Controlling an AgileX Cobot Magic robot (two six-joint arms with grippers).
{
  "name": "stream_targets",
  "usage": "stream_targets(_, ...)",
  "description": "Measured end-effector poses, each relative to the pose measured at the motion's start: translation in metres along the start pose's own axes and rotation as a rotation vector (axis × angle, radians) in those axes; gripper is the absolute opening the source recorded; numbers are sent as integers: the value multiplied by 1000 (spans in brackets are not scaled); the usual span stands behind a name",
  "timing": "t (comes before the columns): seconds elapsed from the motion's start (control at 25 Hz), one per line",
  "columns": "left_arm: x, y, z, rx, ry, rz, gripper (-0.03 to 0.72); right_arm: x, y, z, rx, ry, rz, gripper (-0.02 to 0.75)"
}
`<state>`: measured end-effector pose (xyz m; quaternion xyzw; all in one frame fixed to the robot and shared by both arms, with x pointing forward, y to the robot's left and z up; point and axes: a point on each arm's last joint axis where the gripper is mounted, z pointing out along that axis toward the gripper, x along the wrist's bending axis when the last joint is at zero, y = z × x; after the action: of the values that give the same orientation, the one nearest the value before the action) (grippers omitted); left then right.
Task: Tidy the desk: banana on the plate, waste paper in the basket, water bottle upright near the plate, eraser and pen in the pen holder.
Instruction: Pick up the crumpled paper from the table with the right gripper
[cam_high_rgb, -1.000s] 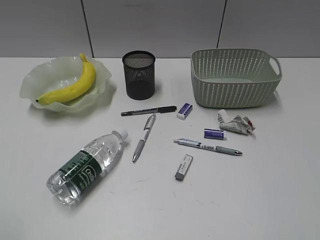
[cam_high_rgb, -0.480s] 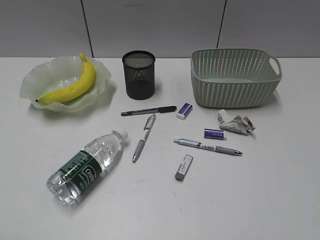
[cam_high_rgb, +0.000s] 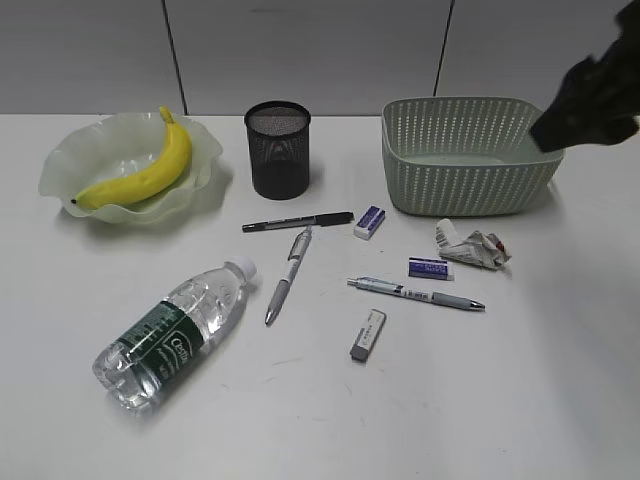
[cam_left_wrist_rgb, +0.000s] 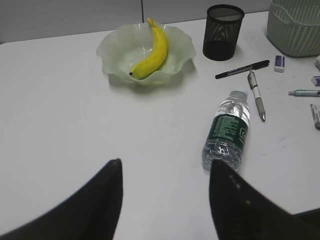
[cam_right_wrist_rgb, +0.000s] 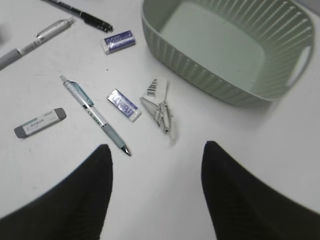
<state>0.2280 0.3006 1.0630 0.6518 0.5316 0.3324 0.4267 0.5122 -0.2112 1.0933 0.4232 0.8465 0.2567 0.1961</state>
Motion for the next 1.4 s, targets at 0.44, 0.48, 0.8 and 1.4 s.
stream_targets(0.44, 0, 0, 0, 0, 0, 0, 403, 0, -9, 167, 417, 108, -22, 469)
stream_targets(0.48, 0, 0, 0, 0, 0, 0, 403, -1, -11, 176, 432, 112, -21, 469)
stream_targets(0.8, 0, 0, 0, 0, 0, 0, 403, -7, -20, 227, 501, 78, -9, 463)
stream_targets(1.4, 0, 0, 0, 0, 0, 0, 400, -10, -24, 220, 601, 51, -15, 13)
